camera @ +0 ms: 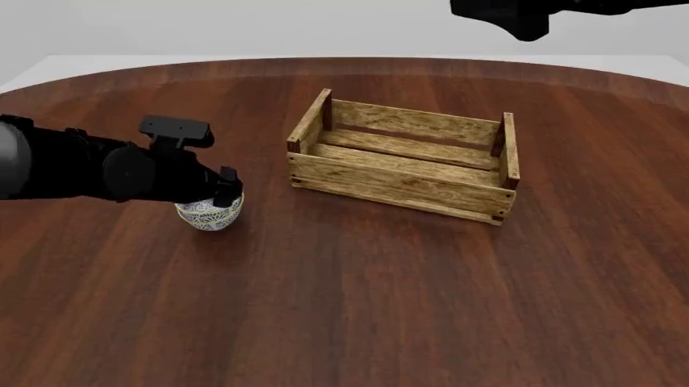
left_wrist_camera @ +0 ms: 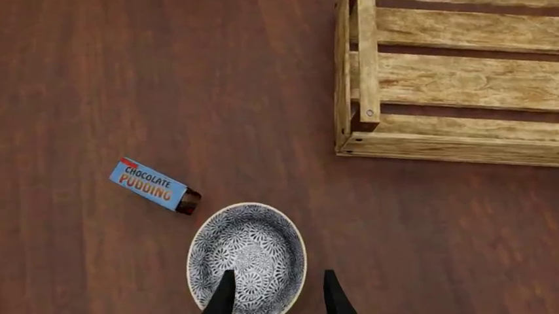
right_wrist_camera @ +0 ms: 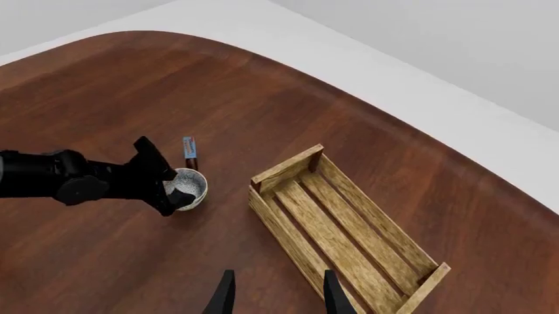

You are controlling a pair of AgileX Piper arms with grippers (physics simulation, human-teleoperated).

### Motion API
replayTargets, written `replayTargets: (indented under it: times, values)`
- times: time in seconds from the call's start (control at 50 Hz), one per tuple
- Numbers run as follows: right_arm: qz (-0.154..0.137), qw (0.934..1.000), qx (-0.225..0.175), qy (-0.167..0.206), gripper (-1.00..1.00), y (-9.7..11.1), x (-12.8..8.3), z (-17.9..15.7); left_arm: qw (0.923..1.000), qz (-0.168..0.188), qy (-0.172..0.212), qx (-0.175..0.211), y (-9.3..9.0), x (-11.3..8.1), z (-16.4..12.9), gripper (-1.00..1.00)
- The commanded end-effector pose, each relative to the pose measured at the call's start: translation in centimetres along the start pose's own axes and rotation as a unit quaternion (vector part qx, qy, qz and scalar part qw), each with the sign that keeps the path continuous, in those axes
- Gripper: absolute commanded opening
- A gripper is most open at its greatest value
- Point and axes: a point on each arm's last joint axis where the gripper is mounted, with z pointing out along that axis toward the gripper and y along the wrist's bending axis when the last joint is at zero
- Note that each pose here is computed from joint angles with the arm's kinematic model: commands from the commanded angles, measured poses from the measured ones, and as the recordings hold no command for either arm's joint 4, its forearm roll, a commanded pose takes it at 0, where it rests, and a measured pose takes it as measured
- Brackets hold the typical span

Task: Stack the right bowl on the left bowl and place them in the tray.

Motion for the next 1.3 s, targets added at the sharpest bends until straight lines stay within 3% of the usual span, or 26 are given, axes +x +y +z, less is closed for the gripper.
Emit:
replayTargets:
  times: [0.02,1.16,1.18,1.3]
  values:
    - [0.009,0.9998,0.000,-0.020,1.00,0.2,0.2,-1.7,0.9999,0.005,0.010,0.008,-0.8,0.6,1.2,1.00]
    - [0.007,0.9998,-0.001,-0.018,1.00,0.2,0.3,-1.5,0.9988,-0.006,0.047,0.011,-1.3,3.7,5.3,1.00]
    - [0.007,0.9998,-0.001,-0.018,1.00,0.2,0.3,-1.5,0.9988,-0.008,0.047,0.010,-1.1,3.6,5.2,-1.00]
    - [0.006,0.9998,-0.001,-0.018,1.00,0.2,0.3,-1.5,0.9990,-0.011,0.042,0.011,-1.2,3.4,4.6,-1.00]
